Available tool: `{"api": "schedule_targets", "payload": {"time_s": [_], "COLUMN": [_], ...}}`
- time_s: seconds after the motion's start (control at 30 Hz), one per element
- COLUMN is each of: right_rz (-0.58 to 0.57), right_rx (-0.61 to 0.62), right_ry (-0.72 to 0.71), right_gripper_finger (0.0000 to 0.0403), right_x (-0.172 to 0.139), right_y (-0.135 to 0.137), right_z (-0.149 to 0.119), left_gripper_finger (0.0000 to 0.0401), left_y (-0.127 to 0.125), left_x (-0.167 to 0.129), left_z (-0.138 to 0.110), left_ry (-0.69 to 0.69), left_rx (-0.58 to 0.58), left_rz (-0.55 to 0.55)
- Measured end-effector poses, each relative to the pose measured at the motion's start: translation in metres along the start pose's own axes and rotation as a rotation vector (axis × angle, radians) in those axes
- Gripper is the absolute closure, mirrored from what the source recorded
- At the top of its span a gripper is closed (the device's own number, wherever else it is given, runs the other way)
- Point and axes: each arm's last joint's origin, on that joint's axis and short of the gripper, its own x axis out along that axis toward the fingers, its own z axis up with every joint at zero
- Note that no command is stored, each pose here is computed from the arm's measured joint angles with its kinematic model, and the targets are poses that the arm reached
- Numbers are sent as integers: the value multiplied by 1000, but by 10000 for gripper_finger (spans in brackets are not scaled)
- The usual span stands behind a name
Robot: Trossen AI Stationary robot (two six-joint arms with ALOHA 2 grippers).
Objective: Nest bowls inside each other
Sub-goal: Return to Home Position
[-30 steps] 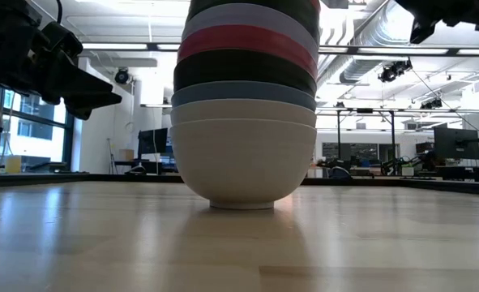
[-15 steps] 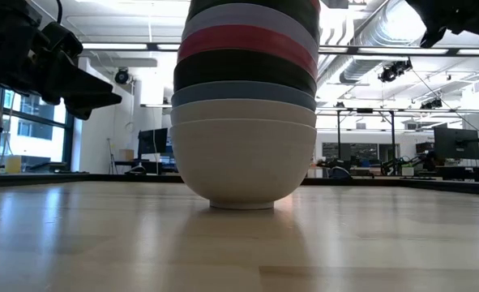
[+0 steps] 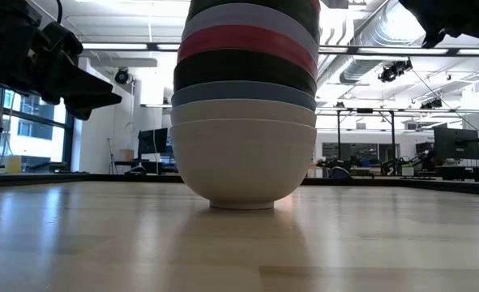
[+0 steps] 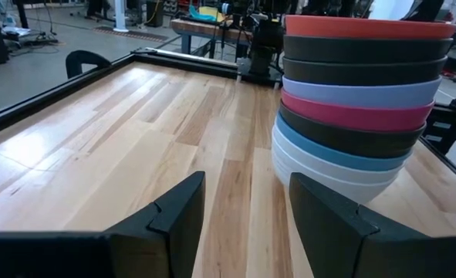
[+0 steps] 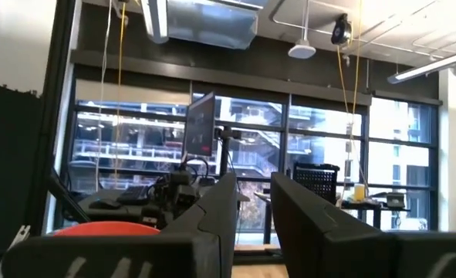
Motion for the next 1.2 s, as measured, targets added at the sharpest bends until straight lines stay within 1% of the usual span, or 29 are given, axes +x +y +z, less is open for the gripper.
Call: {"api": "schedule_targets", "payload": {"time_s": [0.23,0.37,0.47,0.67,0.8,0.93,1.07,1.2], "right_rz": [3,4,-6,8,29,55,129,152], "right_rx": [-4,-17,-37,-54,-60,-50,-55,-61], "right_ry": [7,43,98,165,262,322,332,412], "right_gripper_finger": [329,331,342,381,400,398,396,396], "right_x": [0,0,0,-1,-3,-5,-6,-9], "right_y": [0,1,1,3,4,6,8,9], "right_z": [-1,-4,-9,-16,-25,-31,-33,-41], "left_gripper_finger": [222,222,222,222,222,222,222,222], "left_y": [0,0,0,0,0,0,0,0], "left_x": [0,0,0,0,0,0,0,0], "left_z": [0,0,0,0,0,0,0,1], "left_ry": [0,0,0,0,0,0,0,-6], "left_rx": [-9,-9,-9,-17,-17,-17,-17,-17], "left_rz": [0,0,0,0,0,0,0,-1]}}
